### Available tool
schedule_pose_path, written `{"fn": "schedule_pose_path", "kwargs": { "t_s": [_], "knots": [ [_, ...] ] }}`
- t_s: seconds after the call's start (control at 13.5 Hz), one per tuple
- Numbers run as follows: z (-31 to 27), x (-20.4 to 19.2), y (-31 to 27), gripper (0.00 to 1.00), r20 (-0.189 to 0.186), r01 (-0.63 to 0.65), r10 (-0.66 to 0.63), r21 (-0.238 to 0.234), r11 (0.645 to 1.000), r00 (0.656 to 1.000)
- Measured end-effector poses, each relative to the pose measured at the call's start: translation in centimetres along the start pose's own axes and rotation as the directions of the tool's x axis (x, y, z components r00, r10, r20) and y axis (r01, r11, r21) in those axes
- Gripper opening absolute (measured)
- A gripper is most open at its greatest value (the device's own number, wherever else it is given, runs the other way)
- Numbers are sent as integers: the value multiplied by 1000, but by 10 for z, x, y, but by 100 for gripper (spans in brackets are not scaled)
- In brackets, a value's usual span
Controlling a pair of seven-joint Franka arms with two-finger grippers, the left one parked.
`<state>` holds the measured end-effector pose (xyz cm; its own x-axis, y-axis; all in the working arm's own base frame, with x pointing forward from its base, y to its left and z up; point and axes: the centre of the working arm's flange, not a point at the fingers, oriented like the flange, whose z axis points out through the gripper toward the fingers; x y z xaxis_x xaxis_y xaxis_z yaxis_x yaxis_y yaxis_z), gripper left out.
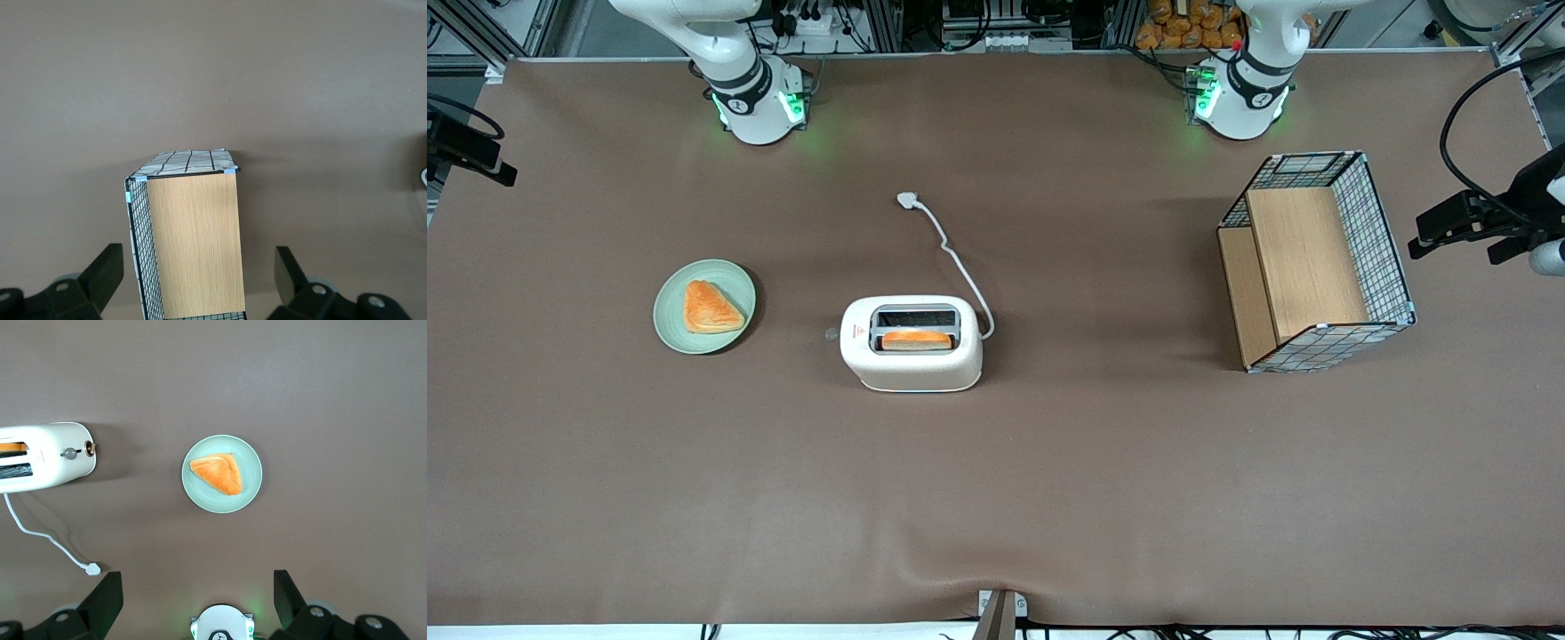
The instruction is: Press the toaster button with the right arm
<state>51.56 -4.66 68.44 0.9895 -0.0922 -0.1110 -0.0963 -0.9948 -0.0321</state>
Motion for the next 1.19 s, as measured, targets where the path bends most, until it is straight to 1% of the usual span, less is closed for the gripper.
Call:
{"fn": "schedule_pose_path", "kwargs": {
  "t_s": [0.52, 0.67, 0.74, 0.89, 0.97, 1.04, 1.19],
  "knots": [
    [2, 1, -1, 100, 5, -3, 3, 0, 1000, 1000],
    [7, 5, -5, 100, 19, 4, -4, 5, 1000, 1000],
    [13, 9, -9, 100, 30, 12, -13, 18, 1000, 999],
    [28, 20, -22, 100, 63, 32, -36, 56, 998, 997],
    [39, 27, -28, 100, 88, 42, -48, 73, 996, 995],
    [54, 35, -36, 100, 118, 51, -62, 95, 994, 991],
    [88, 50, -53, 100, 187, 60, -90, 160, 985, 978]
  ]
}}
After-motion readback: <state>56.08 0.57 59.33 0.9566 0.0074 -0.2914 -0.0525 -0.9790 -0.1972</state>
